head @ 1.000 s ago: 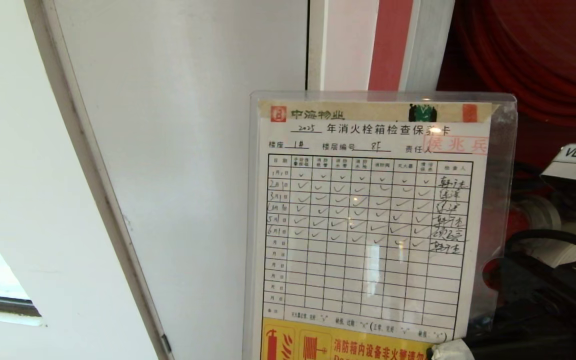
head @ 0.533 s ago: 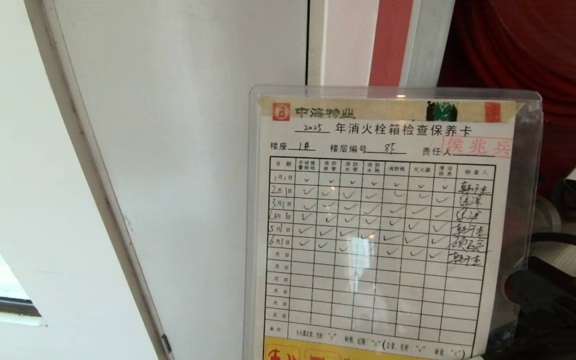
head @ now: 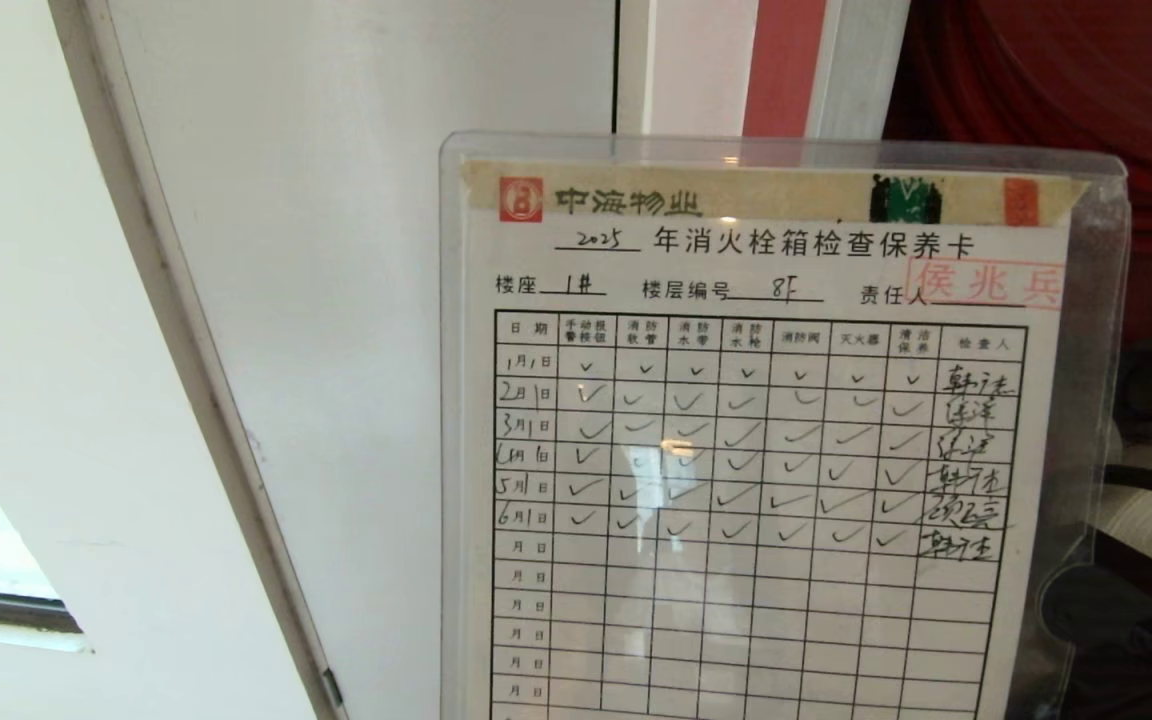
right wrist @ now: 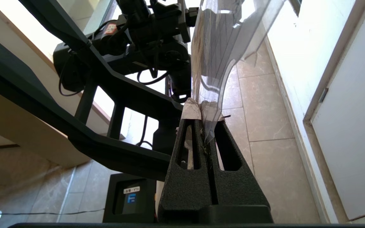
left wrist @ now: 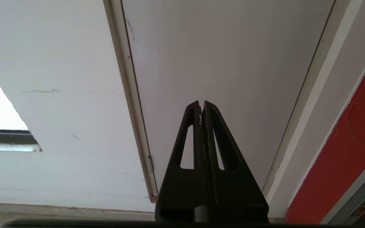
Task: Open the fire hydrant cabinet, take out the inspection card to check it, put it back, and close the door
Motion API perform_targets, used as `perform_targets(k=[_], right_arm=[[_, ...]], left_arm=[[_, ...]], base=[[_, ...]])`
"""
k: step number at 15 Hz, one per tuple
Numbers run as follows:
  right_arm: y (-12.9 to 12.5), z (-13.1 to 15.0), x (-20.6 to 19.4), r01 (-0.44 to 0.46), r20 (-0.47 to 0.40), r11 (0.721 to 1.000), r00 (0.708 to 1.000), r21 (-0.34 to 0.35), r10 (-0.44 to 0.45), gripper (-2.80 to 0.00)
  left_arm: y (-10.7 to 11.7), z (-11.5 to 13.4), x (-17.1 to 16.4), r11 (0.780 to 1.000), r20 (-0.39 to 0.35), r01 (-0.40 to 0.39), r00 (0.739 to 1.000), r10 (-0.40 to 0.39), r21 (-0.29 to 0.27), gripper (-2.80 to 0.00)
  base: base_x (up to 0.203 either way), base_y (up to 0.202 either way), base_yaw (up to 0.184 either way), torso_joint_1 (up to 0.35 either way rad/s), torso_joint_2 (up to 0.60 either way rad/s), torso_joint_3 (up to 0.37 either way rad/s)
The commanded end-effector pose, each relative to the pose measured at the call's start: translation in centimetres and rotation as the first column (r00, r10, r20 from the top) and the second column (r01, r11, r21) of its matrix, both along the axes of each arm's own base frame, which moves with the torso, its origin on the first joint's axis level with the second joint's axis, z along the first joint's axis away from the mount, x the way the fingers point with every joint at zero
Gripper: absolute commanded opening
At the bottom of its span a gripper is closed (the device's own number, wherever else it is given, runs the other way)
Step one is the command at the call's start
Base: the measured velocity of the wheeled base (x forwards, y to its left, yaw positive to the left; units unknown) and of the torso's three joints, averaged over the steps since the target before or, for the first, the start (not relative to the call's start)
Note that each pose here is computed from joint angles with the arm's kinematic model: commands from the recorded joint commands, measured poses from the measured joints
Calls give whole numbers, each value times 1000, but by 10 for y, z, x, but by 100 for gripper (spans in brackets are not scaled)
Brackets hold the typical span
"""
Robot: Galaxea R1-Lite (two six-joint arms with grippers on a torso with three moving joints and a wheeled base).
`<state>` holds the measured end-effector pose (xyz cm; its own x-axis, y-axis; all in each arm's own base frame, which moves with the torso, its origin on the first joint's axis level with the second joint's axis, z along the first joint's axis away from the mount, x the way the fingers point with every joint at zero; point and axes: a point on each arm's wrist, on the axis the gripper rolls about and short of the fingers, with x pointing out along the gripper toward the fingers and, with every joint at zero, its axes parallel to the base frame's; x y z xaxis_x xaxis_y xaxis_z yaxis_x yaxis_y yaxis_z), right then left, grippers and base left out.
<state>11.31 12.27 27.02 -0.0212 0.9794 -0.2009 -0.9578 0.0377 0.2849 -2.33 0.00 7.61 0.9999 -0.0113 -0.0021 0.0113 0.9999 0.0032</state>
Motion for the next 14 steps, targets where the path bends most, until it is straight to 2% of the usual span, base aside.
perform_targets(k=[1,14], right_arm=[[2,0,-1,-16,-2,1000,1000,0,16,-280],[3,0,0,-18,-1,1000,1000,1,18,-280]], left_arm=[[0,0,0,1000,-2,0,1000,0,0,-280],[0,0,0,1000,-2,1,1000,-1,-1,-280]], base=[[0,0,0,0,0,0],[0,0,0,0,0,0]])
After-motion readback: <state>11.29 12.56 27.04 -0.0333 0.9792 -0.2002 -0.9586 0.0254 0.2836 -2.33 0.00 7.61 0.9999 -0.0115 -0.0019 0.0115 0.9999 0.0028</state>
